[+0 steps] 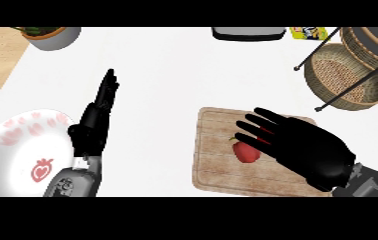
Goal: Pick the bell pepper from the cutting board and place it in the tiered basket
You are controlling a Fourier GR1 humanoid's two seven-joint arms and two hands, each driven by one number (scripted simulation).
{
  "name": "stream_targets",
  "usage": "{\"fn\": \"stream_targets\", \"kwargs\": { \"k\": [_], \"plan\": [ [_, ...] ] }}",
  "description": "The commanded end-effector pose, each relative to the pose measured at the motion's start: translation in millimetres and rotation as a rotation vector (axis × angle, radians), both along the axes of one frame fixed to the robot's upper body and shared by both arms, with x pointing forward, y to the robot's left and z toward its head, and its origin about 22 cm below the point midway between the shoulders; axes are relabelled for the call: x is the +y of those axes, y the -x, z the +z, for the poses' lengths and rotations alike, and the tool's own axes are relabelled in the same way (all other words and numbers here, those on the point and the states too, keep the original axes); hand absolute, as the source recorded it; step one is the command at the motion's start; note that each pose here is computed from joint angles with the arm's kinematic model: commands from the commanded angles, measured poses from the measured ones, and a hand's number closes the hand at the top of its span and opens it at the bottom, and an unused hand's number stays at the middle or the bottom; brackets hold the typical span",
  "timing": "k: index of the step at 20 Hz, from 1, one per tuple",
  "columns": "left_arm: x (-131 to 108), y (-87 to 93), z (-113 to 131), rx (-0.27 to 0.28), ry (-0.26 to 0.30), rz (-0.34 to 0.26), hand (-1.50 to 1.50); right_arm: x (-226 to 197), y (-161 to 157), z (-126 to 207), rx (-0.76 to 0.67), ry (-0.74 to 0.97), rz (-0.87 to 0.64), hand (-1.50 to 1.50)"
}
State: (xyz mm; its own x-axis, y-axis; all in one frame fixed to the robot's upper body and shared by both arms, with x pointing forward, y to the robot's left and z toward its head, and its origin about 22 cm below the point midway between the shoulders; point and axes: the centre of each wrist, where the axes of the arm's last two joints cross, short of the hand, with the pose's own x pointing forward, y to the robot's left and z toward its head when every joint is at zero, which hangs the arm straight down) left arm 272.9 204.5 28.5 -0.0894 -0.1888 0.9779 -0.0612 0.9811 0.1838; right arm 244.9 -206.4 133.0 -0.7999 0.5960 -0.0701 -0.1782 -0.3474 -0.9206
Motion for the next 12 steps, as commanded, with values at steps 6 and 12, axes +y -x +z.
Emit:
{"fn": "stream_targets", "kwargs": {
  "k": [6, 12],
  "plan": [
    [-5.4, 11.3, -1.4, -0.008, -0.021, 0.005, 0.0, -4.0, -5.7, -27.7, 0.039, -0.004, 0.009, -1.5],
    [-4.1, 11.6, -3.2, 0.0, -0.003, 0.0, 0.0, 12.4, -4.9, -21.3, 0.048, 0.017, 0.005, -1.5]
  ]
}}
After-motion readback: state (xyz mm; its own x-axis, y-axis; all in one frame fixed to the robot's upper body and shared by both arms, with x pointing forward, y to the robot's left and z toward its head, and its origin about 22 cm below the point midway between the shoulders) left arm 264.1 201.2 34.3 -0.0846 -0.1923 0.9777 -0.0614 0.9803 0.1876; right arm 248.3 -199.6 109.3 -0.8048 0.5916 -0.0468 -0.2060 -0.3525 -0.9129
